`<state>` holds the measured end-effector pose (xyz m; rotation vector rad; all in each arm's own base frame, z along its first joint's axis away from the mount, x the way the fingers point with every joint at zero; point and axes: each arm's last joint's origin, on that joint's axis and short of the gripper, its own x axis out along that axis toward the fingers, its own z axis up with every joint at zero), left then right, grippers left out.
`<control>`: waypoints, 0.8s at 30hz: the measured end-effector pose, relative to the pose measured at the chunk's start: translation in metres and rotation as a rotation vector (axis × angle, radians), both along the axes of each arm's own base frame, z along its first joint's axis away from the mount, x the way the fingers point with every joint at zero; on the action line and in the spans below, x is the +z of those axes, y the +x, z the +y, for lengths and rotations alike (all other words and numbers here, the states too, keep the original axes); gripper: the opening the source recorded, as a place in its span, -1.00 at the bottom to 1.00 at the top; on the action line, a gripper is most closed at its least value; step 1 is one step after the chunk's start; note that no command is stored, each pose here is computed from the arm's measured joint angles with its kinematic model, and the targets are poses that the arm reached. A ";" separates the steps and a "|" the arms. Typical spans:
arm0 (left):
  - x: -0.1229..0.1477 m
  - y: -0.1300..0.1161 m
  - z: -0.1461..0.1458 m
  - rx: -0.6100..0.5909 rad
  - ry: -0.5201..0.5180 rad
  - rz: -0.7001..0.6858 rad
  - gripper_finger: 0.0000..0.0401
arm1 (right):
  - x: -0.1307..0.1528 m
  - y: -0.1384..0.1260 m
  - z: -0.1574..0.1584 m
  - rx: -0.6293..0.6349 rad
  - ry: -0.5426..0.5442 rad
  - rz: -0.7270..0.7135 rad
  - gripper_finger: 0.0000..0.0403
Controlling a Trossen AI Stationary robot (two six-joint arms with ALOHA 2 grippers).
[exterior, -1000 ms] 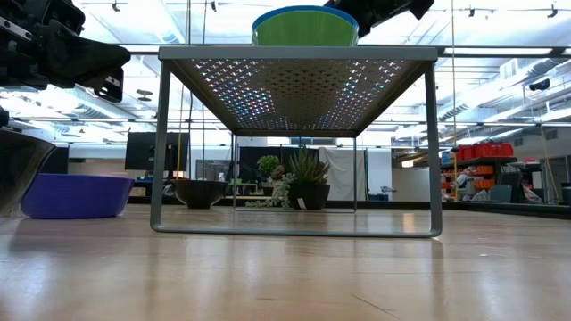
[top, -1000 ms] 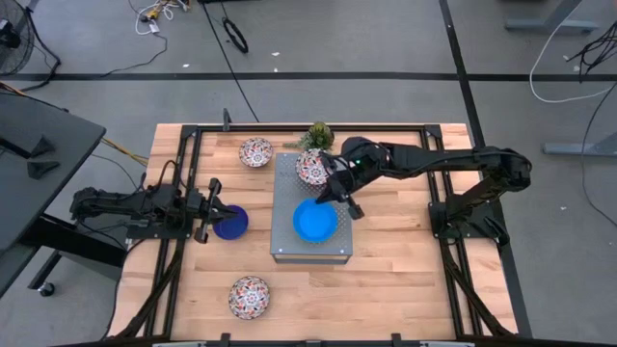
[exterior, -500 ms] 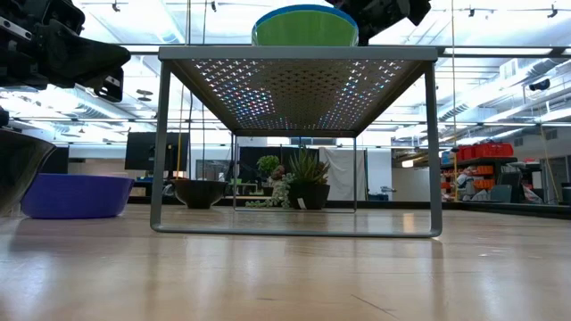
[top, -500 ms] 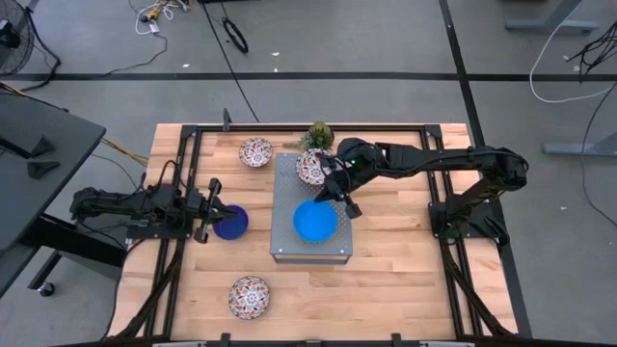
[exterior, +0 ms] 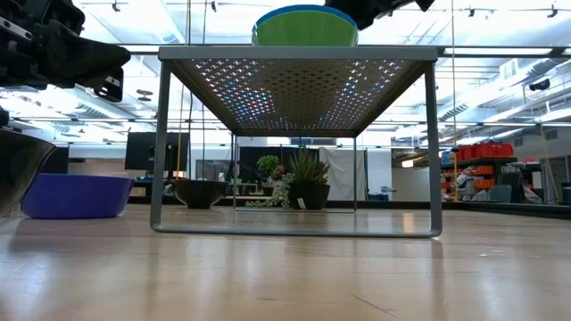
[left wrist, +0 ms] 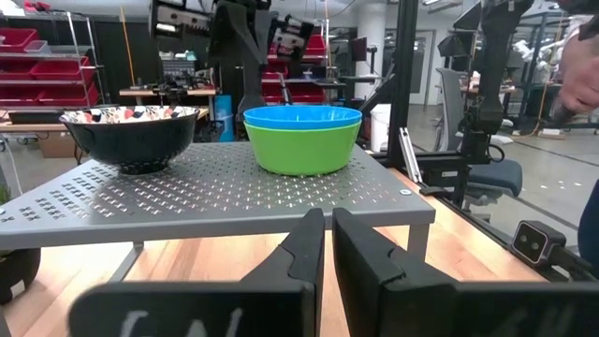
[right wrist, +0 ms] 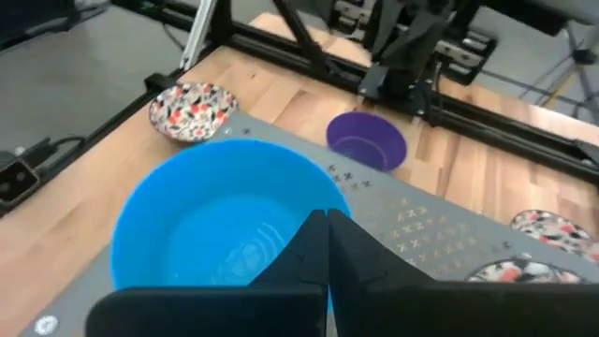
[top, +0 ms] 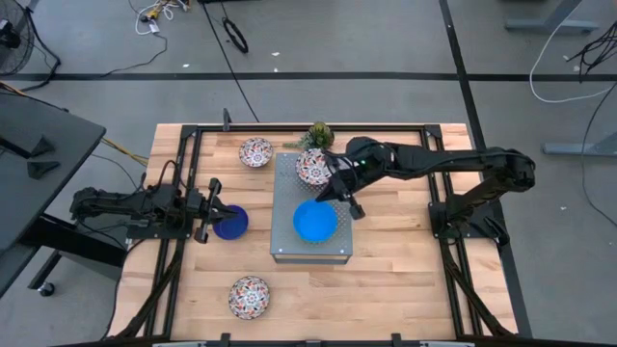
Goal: Pick & Place Mini bowls
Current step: Stack the top white patterned bowl on the other white patterned bowl on the shelf
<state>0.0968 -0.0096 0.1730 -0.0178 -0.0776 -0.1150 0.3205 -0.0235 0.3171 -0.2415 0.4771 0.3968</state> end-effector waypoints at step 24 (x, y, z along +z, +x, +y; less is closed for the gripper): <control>0.000 0.000 0.000 0.000 0.000 0.000 -0.85 | -0.009 -0.072 0.009 -0.333 0.118 -0.146 -1.00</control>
